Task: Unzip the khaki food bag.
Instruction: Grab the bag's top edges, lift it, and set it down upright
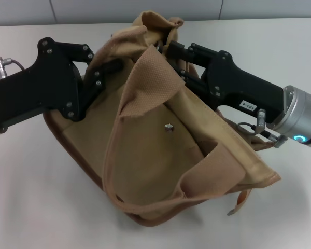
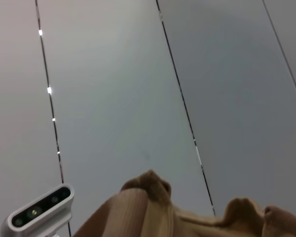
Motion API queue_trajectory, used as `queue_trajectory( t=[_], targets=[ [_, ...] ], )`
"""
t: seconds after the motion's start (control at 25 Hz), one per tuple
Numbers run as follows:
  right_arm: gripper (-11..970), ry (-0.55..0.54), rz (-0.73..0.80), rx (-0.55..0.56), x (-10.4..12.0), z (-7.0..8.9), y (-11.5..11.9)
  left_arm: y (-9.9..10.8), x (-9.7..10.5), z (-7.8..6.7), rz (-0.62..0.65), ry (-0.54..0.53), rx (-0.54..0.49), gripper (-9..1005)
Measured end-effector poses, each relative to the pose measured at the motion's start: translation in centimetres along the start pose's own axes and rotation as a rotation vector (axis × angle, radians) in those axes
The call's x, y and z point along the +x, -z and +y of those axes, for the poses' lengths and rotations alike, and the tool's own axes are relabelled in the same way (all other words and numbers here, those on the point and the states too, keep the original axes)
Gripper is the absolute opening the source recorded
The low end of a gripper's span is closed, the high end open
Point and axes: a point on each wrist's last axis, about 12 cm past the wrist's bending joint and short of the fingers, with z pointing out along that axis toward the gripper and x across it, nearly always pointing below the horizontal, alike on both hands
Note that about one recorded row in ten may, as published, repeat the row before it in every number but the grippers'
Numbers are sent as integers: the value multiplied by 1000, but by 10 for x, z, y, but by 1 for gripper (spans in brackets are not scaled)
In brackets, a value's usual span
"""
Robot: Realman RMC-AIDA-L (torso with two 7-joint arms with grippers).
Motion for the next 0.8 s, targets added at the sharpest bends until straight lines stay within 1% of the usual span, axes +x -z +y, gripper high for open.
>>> queue_trajectory(
  t=[0.08, 0.12, 0.16, 0.28, 0.32, 0.36, 0.48, 0.56, 0.64, 0.68, 0.72, 0.76, 0.8],
  targets=[
    [496, 10, 8, -6, -1, 1, 6, 0, -1, 1, -2, -3, -1, 90],
    [497, 48, 7, -11, -2, 2, 16, 0, -1, 1, -4, -5, -3, 91],
    [498, 48, 7, -11, -2, 2, 16, 0, -1, 1, -4, -6, -4, 91],
    [501, 150, -23, -4, -4, 7, 29, 0, -1, 2, -4, -8, -5, 92],
    [502, 229, -42, 29, -4, 8, 35, 0, -2, 2, -7, -10, -9, 93],
    [502, 229, -42, 29, -4, 8, 35, 0, -2, 2, -7, -10, -9, 93],
    [505, 308, -63, 85, -2, 8, 36, 0, -2, 2, -8, -10, -3, 94],
    [507, 318, -74, 98, 0, 7, 31, -2, -2, 3, -9, -10, 6, 95],
    [509, 302, -81, 93, -1, 6, 24, -4, -2, 3, -11, -10, 15, 96],
    [509, 283, -86, 83, -1, 6, 20, -5, -1, 3, -11, -8, 17, 96],
    [509, 239, -93, 61, -3, 6, 15, -5, -1, 2, -11, -7, 18, 96],
    [509, 239, -93, 61, -3, 6, 15, -5, -1, 2, -11, -7, 19, 97],
    [509, 206, -98, 48, -4, 6, 13, -5, -1, 2, -11, -7, 20, 97]
  ],
)
